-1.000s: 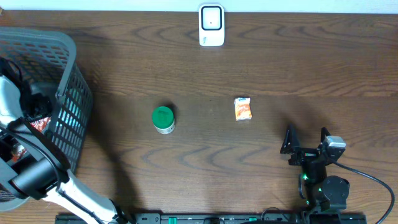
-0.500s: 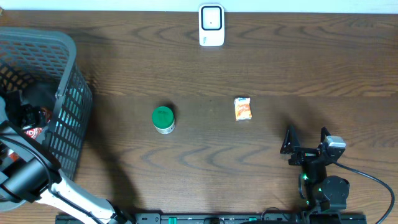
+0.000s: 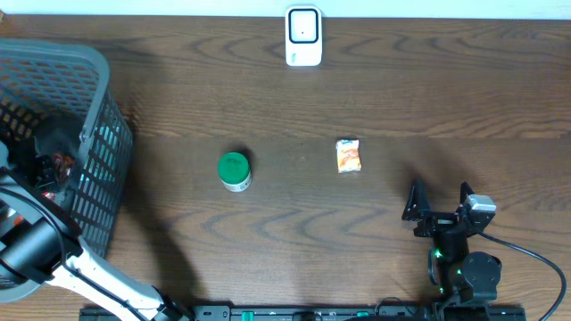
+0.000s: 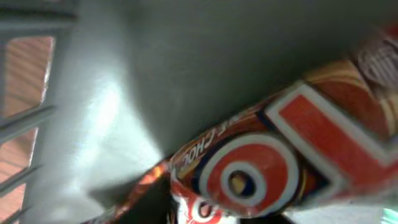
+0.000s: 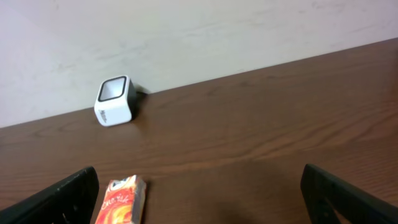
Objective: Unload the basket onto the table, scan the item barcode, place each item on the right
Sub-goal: 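Reach the left gripper into the basket and grasp the red candy bar, then present the candy bar to the scanner and release it on the table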
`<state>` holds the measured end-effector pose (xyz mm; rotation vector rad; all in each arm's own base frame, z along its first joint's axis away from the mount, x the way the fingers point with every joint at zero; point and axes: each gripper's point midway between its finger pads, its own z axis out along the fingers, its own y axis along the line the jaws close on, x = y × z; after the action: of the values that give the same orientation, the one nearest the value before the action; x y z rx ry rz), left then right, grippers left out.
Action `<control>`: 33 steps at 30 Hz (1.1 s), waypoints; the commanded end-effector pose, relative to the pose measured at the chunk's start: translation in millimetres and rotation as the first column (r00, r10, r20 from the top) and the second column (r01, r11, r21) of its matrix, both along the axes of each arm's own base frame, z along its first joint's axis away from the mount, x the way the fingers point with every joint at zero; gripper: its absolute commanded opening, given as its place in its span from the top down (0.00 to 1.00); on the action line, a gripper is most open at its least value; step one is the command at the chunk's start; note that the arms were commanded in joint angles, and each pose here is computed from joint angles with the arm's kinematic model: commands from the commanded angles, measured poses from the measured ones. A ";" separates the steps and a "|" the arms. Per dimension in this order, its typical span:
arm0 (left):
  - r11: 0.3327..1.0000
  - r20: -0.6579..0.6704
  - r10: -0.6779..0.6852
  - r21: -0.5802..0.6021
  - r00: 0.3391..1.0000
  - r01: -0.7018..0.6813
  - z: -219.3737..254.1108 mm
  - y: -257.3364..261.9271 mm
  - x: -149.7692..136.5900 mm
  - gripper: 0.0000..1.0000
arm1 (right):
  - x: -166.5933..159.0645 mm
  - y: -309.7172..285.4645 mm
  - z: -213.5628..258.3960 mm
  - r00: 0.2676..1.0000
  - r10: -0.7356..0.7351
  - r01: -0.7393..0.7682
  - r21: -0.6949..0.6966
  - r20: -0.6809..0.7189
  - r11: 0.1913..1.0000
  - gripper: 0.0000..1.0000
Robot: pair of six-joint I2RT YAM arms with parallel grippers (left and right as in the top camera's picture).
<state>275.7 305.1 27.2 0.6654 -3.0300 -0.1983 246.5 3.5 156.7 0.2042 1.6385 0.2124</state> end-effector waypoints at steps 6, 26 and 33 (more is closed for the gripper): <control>0.998 0.035 0.062 0.012 0.997 -0.063 8.3 4.4 11.5 0.92 | -0.3 1.8 -0.6 1.000 0.006 -0.006 0.009 -0.001 1.000 0.01; 0.783 0.919 0.055 -0.282 0.390 0.555 351.5 -251.2 110.5 0.93 | -0.3 1.8 -0.6 1.000 0.006 -0.006 0.009 -0.001 1.000 0.01; 0.407 0.899 -0.239 -0.249 0.366 0.879 297.7 -441.4 112.9 0.93 | -0.3 1.8 -0.6 1.000 0.006 -0.006 0.009 -0.001 1.000 0.01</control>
<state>396.8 -79.3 348.5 -0.4926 -3.5566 1.5714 246.5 3.5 156.7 0.2042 1.6385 0.2124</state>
